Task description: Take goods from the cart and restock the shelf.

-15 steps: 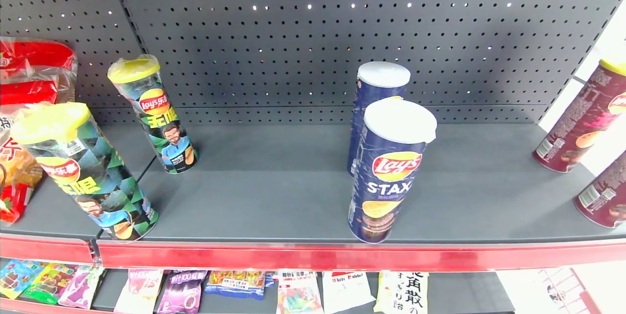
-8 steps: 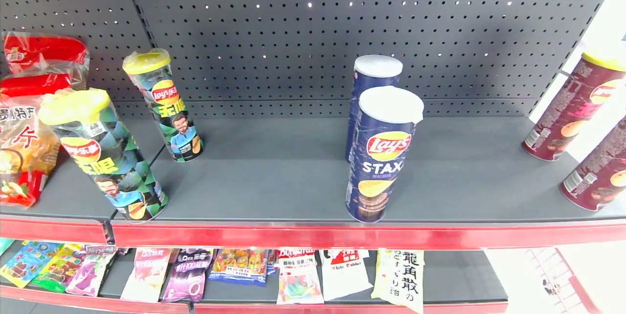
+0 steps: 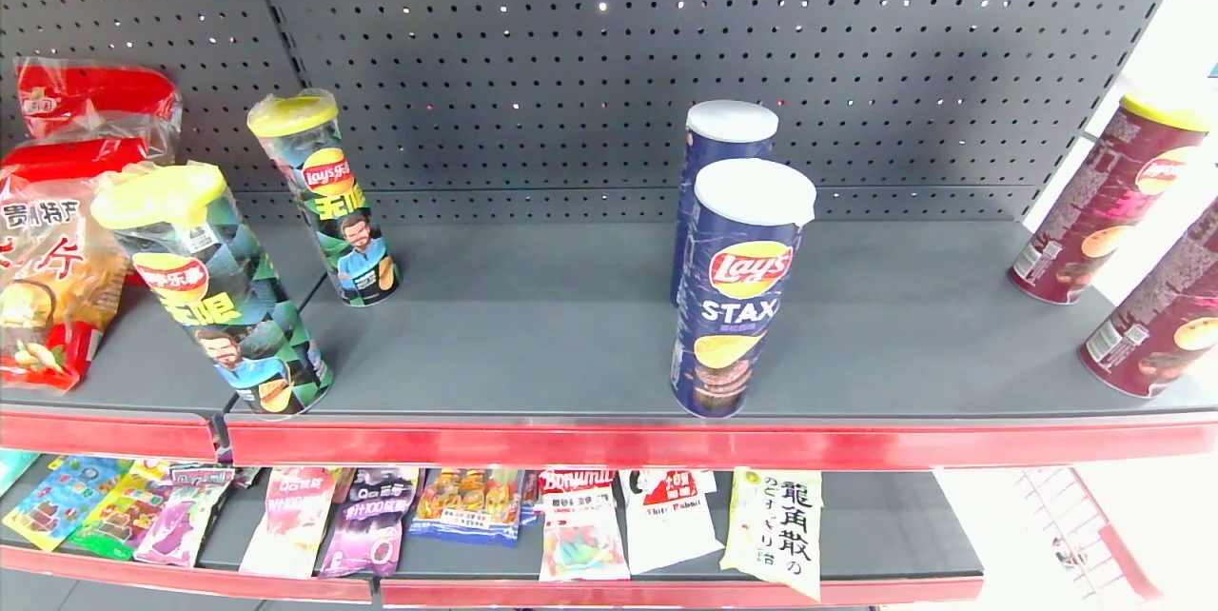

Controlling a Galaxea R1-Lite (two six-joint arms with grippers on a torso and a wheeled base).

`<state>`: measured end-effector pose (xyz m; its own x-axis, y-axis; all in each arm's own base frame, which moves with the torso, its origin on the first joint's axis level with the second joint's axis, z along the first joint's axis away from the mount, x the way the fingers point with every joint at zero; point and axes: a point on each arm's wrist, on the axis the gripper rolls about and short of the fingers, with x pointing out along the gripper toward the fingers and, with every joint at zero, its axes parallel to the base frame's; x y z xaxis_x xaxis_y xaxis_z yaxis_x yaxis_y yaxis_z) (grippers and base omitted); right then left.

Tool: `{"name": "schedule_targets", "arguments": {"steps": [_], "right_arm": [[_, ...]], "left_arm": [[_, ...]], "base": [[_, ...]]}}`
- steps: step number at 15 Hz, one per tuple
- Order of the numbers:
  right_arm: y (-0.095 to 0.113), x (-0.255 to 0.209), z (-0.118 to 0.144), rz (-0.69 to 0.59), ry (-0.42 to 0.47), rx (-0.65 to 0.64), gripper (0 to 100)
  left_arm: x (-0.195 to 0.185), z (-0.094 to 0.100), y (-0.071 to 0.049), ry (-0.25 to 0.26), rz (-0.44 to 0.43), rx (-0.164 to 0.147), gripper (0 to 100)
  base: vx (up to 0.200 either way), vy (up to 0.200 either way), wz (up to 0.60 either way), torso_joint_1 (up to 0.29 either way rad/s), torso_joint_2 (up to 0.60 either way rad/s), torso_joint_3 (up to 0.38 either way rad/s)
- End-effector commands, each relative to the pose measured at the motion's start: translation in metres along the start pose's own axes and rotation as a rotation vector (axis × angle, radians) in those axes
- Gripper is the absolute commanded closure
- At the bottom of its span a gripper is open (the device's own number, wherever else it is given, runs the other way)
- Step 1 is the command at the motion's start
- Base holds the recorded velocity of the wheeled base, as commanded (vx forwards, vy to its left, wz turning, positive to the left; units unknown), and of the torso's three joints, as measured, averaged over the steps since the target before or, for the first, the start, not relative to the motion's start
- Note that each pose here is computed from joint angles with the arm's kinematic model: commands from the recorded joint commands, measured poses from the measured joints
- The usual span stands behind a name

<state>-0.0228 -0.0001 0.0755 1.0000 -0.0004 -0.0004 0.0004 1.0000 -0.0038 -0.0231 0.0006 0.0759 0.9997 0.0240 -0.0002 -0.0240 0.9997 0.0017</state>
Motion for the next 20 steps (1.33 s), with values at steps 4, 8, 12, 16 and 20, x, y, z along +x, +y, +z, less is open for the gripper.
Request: {"name": "schedule_targets", "arguments": {"steps": [4, 8, 12, 16, 20], "right_arm": [[0.0, 0.0001, 0.0, 0.0, 0.001, -0.001, 0], [0.0, 0.0001, 0.0, 0.0, 0.001, -0.001, 0], [0.0, 0.0001, 0.0, 0.0, 0.001, -0.001, 0], [0.0, 0.0001, 0.0, 0.0, 0.001, -0.001, 0], [0.0, 0.0001, 0.0, 0.0, 0.001, -0.001, 0]], "left_arm": [[0.0001, 0.0, 0.0, 0.001, 0.0, 0.0, 0], [0.0001, 0.0, 0.0, 0.001, 0.0, 0.0, 0], [0.0001, 0.0, 0.0, 0.001, 0.0, 0.0, 0], [0.0001, 0.0, 0.0, 0.001, 0.0, 0.0, 0], [0.0001, 0.0, 0.0, 0.001, 0.0, 0.0, 0]], "base": [[0.0, 0.0, 0.0, 0.0, 0.0, 0.0], [0.0, 0.0, 0.0, 0.0, 0.0, 0.0], [0.0, 0.0, 0.0, 0.0, 0.0, 0.0], [0.0, 0.0, 0.0, 0.0, 0.0, 0.0], [0.0, 0.0, 0.0, 0.0, 0.0, 0.0]]}}
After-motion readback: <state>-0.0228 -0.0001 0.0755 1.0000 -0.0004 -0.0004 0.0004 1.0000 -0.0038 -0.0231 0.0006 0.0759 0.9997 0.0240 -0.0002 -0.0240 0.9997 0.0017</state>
